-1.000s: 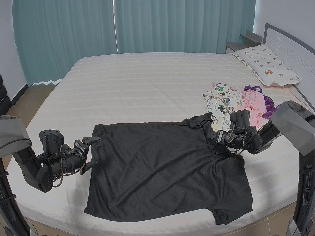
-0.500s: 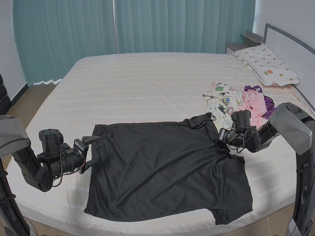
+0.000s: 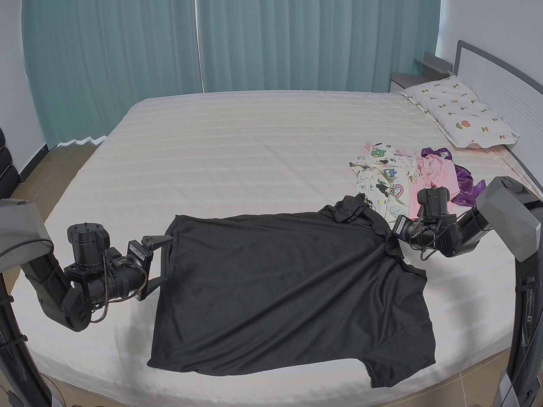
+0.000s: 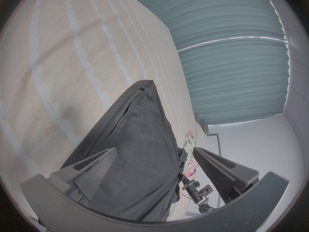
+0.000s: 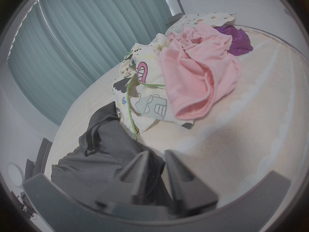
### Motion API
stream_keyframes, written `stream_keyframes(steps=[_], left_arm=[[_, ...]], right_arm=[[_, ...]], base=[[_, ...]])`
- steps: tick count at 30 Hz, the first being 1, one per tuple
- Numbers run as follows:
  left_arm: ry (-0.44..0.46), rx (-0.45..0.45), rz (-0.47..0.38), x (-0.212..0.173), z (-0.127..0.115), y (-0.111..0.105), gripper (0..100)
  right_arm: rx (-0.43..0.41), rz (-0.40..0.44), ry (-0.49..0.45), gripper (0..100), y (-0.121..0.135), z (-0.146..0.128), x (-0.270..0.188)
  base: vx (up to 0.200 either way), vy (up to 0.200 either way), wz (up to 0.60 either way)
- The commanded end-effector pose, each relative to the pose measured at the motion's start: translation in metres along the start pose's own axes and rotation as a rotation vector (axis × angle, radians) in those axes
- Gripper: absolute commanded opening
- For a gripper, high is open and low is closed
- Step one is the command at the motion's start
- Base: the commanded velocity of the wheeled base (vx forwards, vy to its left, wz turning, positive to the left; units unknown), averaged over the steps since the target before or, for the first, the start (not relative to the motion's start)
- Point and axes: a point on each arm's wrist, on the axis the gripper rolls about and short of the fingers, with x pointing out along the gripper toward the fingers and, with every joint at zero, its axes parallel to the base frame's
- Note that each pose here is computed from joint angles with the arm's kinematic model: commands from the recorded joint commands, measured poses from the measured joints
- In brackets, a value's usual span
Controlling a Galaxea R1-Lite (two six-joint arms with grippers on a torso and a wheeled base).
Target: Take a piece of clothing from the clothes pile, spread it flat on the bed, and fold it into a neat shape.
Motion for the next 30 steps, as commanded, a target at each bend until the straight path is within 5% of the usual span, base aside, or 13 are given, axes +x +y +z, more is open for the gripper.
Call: stream_keyframes(steps=[1, 9, 16, 24, 30], left_arm=[[0.001, -0.001, 0.002, 0.0, 0.0, 0.001, 100], [0.003, -0.001, 0.003, 0.001, 0.0, 0.001, 100], [0.003, -0.001, 0.003, 0.001, 0.0, 0.001, 100], [0.001, 0.0, -0.001, 0.001, 0.0, 0.0, 100], [0.002, 0.0, 0.001, 0.002, 0.0, 0.0, 100]], right_arm=[[0.01, 0.002, 0.005, 100, -0.003, -0.001, 0.003], [0.111, 0.037, -0.091, 100, 0.008, 0.035, -0.021], [0.057, 0.087, -0.048, 100, 0.043, 0.014, -0.036], [-0.166, -0.1, 0.022, 100, 0.026, -0.032, 0.005], [-0.143, -0.139, -0.01, 100, 0.007, -0.019, 0.011]], base=[[0.0, 0.0, 0.0], [0.0, 0.0, 0.0], [0.0, 0.0, 0.0], [0.0, 0.0, 0.0], [0.0, 0.0, 0.0]])
